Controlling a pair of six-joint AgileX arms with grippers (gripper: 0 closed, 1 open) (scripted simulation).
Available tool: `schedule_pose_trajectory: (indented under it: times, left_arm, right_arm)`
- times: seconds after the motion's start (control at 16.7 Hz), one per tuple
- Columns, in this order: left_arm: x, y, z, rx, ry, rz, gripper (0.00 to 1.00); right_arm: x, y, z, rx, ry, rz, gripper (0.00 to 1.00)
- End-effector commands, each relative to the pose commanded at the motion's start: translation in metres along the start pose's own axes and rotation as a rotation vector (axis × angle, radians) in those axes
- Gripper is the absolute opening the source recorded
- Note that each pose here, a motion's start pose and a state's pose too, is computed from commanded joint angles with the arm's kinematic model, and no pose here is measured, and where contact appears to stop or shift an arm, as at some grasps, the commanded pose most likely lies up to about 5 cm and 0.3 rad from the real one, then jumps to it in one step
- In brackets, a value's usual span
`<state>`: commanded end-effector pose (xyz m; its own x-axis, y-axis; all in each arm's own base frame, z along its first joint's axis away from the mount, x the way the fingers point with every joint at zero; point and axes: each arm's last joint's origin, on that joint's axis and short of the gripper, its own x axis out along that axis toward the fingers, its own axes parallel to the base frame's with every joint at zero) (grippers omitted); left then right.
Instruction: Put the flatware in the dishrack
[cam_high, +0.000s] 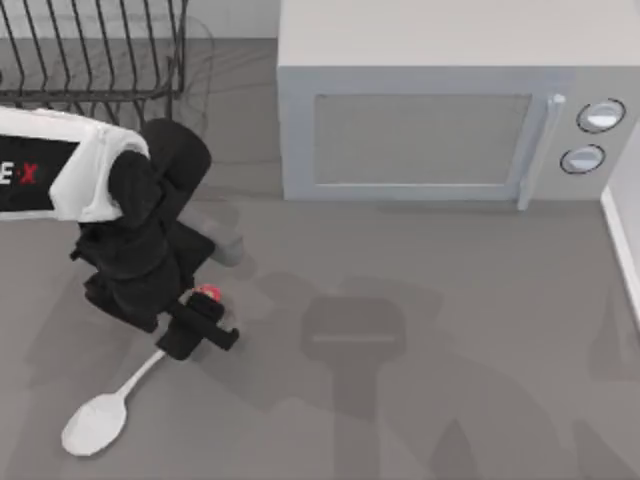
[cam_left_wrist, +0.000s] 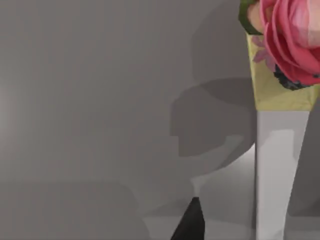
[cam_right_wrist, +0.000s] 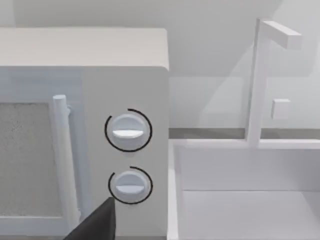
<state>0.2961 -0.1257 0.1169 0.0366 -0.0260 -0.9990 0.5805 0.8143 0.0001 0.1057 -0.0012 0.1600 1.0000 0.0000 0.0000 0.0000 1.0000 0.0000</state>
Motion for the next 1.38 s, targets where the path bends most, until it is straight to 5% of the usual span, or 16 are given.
schedule_pose_trajectory:
  times: [0.42, 0.84, 1.38]
  left_arm:
    - [-0.084, 0.004, 0.024, 0.002, 0.013, -0.003, 0.0]
    - [-0.188, 0.0, 0.01, -0.001, 0.01, -0.002, 0.0]
    - [-0.203, 0.009, 0.001, -0.042, -0.082, 0.009, 0.0]
  right_arm:
    - [0.0, 0.0, 0.0, 0.0, 0.0, 0.0, 1.0]
    - [0.0, 0.0, 0.0, 0.0, 0.0, 0.0, 1.0]
    - [0.0, 0.0, 0.0, 0.0, 0.0, 0.0, 1.0]
